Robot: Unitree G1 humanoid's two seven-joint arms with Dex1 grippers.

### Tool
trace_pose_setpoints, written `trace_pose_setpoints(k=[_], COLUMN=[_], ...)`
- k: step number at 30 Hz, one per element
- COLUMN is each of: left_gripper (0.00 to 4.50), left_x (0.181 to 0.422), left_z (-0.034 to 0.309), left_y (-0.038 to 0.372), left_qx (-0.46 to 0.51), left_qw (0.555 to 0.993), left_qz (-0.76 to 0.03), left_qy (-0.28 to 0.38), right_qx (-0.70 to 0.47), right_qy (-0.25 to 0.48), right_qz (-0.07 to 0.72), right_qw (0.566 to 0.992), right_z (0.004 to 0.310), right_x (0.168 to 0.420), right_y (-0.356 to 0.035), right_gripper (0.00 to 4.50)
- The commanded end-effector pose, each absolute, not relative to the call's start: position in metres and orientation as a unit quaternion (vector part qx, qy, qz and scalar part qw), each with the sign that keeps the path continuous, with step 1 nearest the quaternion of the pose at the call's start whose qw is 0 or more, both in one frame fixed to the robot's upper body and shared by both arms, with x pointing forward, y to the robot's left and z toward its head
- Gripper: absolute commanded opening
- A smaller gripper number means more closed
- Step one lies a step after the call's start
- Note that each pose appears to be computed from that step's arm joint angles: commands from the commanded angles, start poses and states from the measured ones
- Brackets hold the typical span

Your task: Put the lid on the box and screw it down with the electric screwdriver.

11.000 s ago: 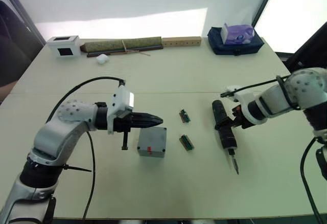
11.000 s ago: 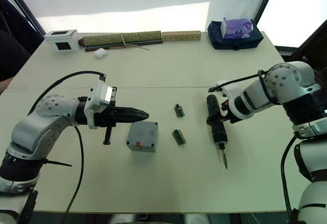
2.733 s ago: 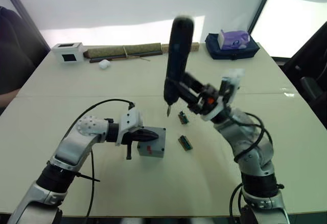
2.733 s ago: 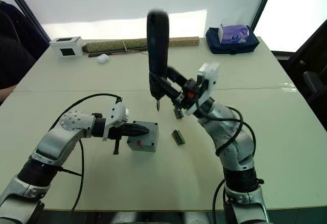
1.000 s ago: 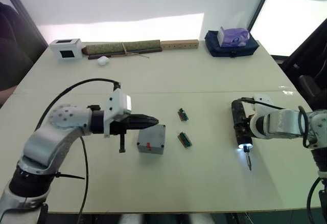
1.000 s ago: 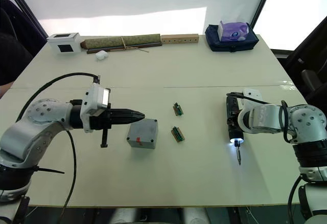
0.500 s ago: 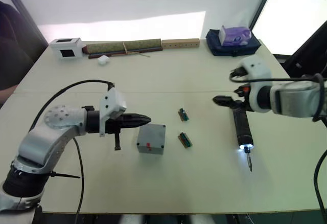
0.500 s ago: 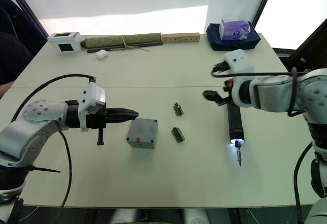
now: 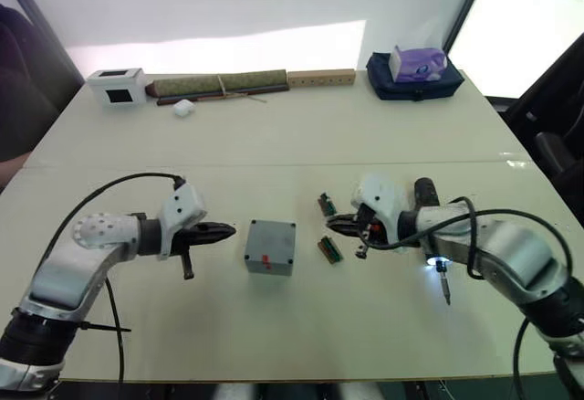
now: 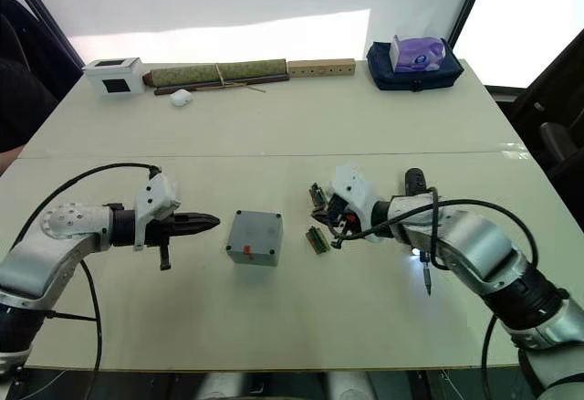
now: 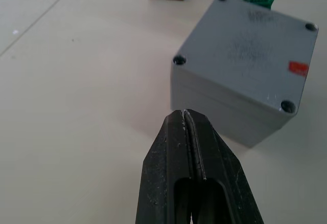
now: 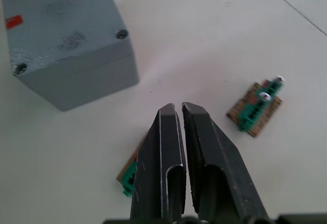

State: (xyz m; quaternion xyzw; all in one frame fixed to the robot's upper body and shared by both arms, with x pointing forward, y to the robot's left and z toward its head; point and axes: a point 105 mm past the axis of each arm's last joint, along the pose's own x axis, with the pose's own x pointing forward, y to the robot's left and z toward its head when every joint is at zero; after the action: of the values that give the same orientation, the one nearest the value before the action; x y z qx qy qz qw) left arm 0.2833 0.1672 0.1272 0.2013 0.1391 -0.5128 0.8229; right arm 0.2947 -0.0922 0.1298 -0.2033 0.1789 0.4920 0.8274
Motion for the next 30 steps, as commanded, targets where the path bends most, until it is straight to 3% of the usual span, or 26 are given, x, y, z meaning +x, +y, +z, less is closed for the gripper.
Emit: trace_pose_setpoints(k=[1,12,19,26,30], left_gripper=[0.0,0.0,0.0,0.0,0.0], left_x=[0.279,0.29,0.31,0.32,0.312], left_z=[0.123,0.114,0.111,0.108,0.1], left_y=[0.161,0.135,0.118,0.127,0.158], left_qx=[0.2,0.198,0.184,0.188,0.214], left_qw=[0.814,0.795,0.797,0.807,0.803], left_qz=[-0.528,-0.559,-0.565,-0.548,-0.536], left_qy=[0.138,0.124,0.11,0.113,0.146], right_qx=[-0.225,-0.204,-0.194,-0.198,-0.217], right_qy=[0.178,0.176,0.189,0.194,0.18], right_qz=[0.524,0.601,0.633,0.614,0.581], right_qw=[0.802,0.753,0.725,0.739,0.764], right_z=[0.123,0.114,0.113,0.119,0.14], right_x=[0.292,0.277,0.264,0.269,0.28], right_y=[-0.081,-0.044,-0.033,-0.046,-0.073], right_gripper=[0.04,0.04,0.04,0.04,0.04])
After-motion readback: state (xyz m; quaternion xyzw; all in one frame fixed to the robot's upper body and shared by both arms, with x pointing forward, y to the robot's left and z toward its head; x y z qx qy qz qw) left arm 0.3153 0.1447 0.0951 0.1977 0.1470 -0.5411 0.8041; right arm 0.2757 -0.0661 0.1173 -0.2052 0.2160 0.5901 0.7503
